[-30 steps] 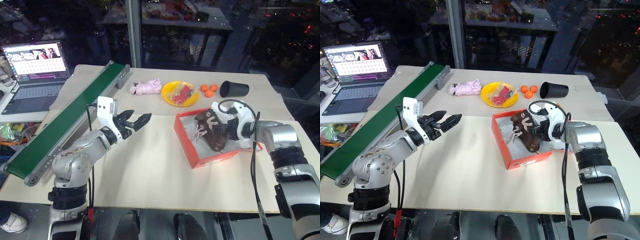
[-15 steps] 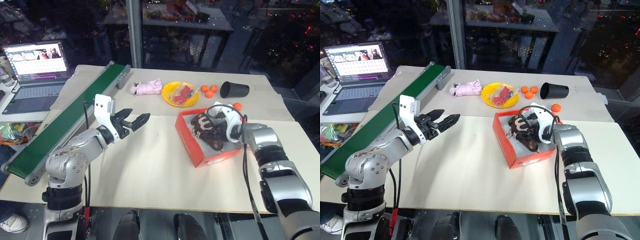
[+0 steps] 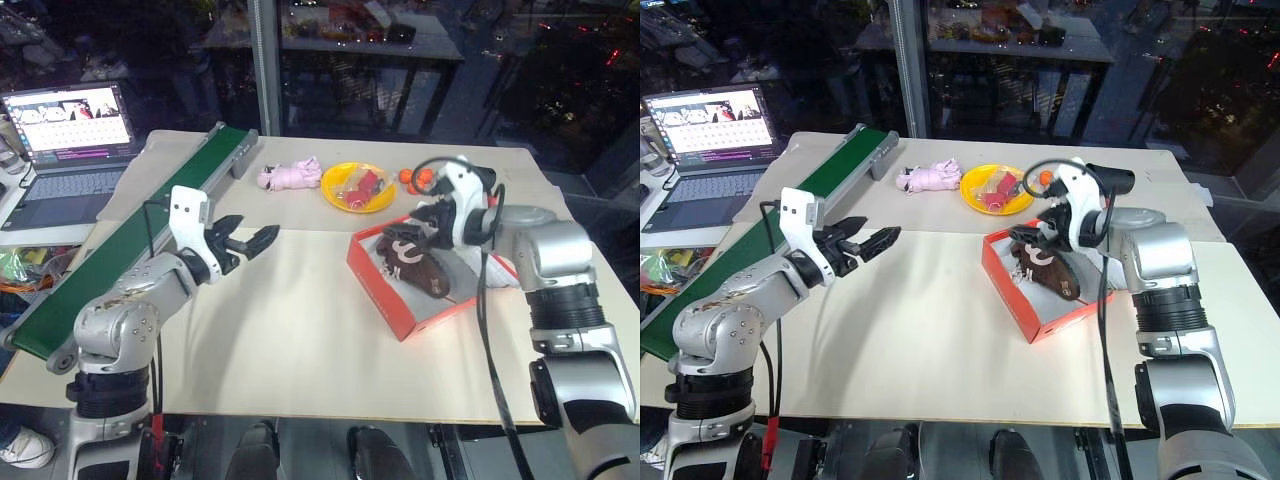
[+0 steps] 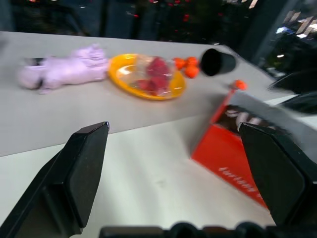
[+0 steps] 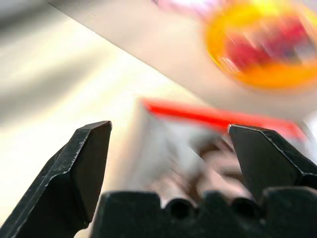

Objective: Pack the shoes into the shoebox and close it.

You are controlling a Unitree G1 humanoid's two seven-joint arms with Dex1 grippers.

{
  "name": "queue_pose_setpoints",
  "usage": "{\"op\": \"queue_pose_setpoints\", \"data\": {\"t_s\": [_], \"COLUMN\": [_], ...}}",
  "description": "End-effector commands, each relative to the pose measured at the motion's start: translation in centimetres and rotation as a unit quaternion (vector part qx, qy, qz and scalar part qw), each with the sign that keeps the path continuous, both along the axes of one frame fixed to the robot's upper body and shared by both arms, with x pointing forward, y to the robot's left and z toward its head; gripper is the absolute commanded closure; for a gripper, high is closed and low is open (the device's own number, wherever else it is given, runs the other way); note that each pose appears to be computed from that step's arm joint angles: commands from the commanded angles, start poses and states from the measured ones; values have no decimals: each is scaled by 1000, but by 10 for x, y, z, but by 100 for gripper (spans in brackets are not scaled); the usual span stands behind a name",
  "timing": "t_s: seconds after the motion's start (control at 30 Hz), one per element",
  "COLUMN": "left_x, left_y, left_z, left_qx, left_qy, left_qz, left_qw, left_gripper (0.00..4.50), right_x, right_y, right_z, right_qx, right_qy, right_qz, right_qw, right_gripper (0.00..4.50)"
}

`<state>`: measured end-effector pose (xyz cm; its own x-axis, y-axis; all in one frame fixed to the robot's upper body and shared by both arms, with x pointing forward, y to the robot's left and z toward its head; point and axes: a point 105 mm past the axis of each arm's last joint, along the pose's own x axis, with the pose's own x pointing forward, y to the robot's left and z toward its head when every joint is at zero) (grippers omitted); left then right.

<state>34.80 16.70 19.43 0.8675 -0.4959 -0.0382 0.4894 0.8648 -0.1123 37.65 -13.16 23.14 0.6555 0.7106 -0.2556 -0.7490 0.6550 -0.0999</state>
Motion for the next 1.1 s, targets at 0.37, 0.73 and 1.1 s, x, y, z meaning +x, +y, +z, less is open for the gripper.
{"op": "queue_pose_setpoints", "data": {"t_s": [0.37,0.73,1.1], "left_x": [-11,-22,-14], "left_y": [60,88,95], "left_z": [11,-8,-1], "left_qx": [71,99,89], "left_qy": [-79,-79,-87], "left_qz": [80,130,149], "left_qw": [991,983,981], "left_gripper": [1,1,1], "right_x": [-45,-39,-33], "right_y": [59,74,81], "right_z": [-8,-39,-39], "right_qx": [44,52,72], "right_qy": [-86,-76,-80], "right_qz": [90,82,69], "right_qw": [991,992,992], "right_gripper": [2,2,2]}}
